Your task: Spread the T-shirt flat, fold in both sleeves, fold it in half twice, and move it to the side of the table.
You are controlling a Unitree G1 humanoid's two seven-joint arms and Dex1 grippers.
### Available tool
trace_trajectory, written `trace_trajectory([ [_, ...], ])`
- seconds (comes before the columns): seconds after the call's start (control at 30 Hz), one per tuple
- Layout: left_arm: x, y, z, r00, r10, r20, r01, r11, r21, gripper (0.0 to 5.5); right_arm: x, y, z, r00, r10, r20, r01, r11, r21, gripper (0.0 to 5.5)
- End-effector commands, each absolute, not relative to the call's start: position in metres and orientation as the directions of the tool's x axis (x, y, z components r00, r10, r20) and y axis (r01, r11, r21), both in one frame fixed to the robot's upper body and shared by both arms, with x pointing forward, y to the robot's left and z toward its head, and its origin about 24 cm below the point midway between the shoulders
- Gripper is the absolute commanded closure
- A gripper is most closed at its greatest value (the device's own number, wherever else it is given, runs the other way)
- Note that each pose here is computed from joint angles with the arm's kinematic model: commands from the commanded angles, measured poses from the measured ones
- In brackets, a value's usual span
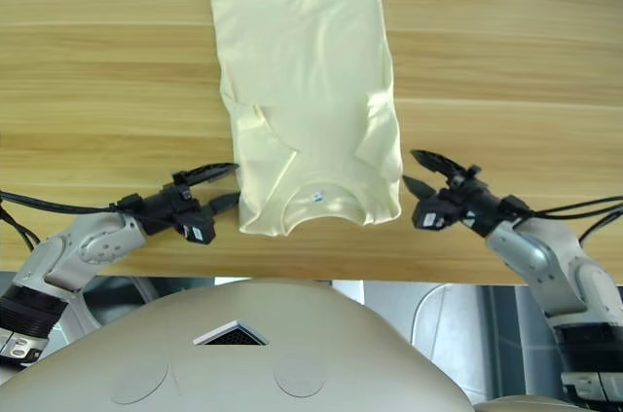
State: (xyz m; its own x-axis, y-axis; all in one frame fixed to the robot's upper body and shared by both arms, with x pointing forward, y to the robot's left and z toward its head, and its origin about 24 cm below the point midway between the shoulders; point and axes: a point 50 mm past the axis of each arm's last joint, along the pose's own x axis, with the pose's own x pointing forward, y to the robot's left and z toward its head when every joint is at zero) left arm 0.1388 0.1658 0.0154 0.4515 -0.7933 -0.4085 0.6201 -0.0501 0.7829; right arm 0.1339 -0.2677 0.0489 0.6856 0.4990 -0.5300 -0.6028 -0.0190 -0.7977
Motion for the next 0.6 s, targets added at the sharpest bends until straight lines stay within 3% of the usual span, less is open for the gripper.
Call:
trace_trajectory([
  [0.03,0.129,0.173,-0.003,0.420,-0.741,-0.523,0.683,-0.122,0.720,2.18,0.130,-0.275,0.057,0.688,0.479,-0.545,-0.608,-0.029,-0.793,2.76],
  [0.13,0.130,0.172,-0.002,0.424,-0.742,-0.519,0.679,-0.119,0.724,2.18,0.131,-0.274,0.059,0.688,0.473,-0.550,-0.602,-0.050,-0.797,2.76],
  [0.33,0.129,0.171,-0.004,0.429,-0.740,-0.518,0.684,-0.108,0.721,2.18,0.148,-0.258,0.090,0.718,0.548,-0.430,-0.483,-0.053,-0.874,2.76],
  [0.43,0.129,0.169,-0.005,0.429,-0.743,-0.514,0.685,-0.103,0.721,2.18,0.143,-0.229,0.088,0.635,0.653,-0.412,-0.517,-0.036,-0.855,2.76],
  [0.6,0.130,0.169,-0.005,0.427,-0.746,-0.511,0.684,-0.104,0.722,2.18,0.138,-0.203,0.059,0.533,0.713,-0.454,-0.608,-0.050,-0.792,2.76],
])
